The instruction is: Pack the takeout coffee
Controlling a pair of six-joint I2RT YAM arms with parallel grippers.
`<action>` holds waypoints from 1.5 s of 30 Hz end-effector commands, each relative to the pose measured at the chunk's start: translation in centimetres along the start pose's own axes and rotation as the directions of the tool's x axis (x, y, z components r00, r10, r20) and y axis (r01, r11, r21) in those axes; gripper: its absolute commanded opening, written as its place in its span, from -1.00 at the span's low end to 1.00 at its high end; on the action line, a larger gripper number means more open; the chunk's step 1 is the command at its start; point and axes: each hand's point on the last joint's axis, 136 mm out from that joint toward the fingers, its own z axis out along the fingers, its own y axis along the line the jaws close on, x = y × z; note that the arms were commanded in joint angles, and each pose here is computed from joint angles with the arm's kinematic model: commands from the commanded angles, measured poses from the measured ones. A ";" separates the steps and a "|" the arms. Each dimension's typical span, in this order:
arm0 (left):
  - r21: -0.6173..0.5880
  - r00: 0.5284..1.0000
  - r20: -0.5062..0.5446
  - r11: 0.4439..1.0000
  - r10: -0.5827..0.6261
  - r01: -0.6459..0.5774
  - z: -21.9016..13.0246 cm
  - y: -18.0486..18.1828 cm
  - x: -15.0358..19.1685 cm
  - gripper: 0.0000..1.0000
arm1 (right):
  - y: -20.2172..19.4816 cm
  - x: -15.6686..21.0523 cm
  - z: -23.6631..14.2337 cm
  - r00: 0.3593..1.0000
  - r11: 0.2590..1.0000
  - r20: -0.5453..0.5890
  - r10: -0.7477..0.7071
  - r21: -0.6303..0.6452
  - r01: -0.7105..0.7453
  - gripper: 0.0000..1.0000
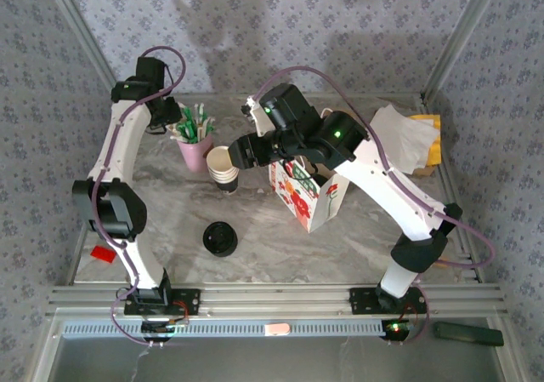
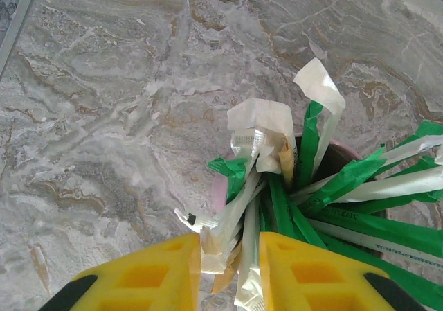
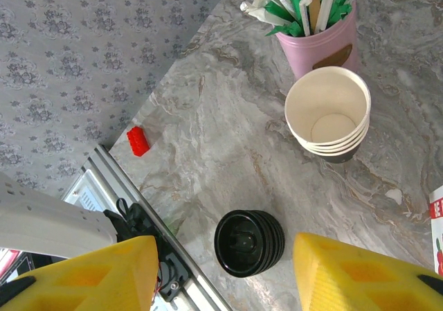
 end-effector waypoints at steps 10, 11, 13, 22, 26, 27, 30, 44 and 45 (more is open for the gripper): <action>0.021 1.000 0.004 1.000 -0.021 0.021 0.1 -0.4 -0.5 -0.61 | 0.4 -0.1 -1.2 1.000 1.000 0.024 0.008 -0.011 -0.008 0.11; 0.023 1.000 0.007 1.000 -0.021 0.021 -0.1 -0.4 -0.6 -0.62 | 0.5 -0.1 -1.1 1.000 1.000 0.025 0.008 -0.011 -0.008 0.11; 0.023 1.000 0.005 1.000 -0.022 0.022 -0.2 -0.5 -0.6 -0.63 | 0.5 -0.1 -1.0 1.000 1.000 0.023 0.008 -0.013 -0.008 0.11; 0.042 0.998 0.055 0.999 -0.025 0.023 -2.3 -0.8 -2.0 -0.79 | 0.6 -0.1 -0.9 1.000 1.000 0.022 0.009 -0.019 -0.008 0.11; 0.041 0.997 0.068 0.999 -0.027 0.024 -2.9 -0.8 -2.3 -0.94 | 0.6 -0.1 -1.0 1.000 1.000 0.023 0.009 -0.020 -0.008 0.11; 0.042 0.997 0.071 0.999 -0.030 0.027 -3.1 -0.8 -2.3 -0.99 | 0.7 -0.1 -1.1 1.000 1.000 0.024 0.008 -0.021 -0.007 0.11; 0.044 0.995 0.098 0.999 -0.036 0.032 -4.3 -0.9 -2.8 -1.00 | 0.8 -0.3 -1.4 1.000 1.000 0.031 0.006 -0.023 -0.006 0.11; 0.026 0.960 0.277 0.998 0.039 -0.048 -13.8 -2.8 -4.6 -1.00 | -2.3 -5.0 -8.7 0.977 1.000 0.212 0.000 0.018 -0.004 0.12; 0.024 0.957 0.286 0.998 0.055 -0.065 -14.5 -3.1 -4.5 -1.00 | -2.6 -5.3 -9.3 0.973 1.000 0.229 -0.007 0.025 0.001 0.12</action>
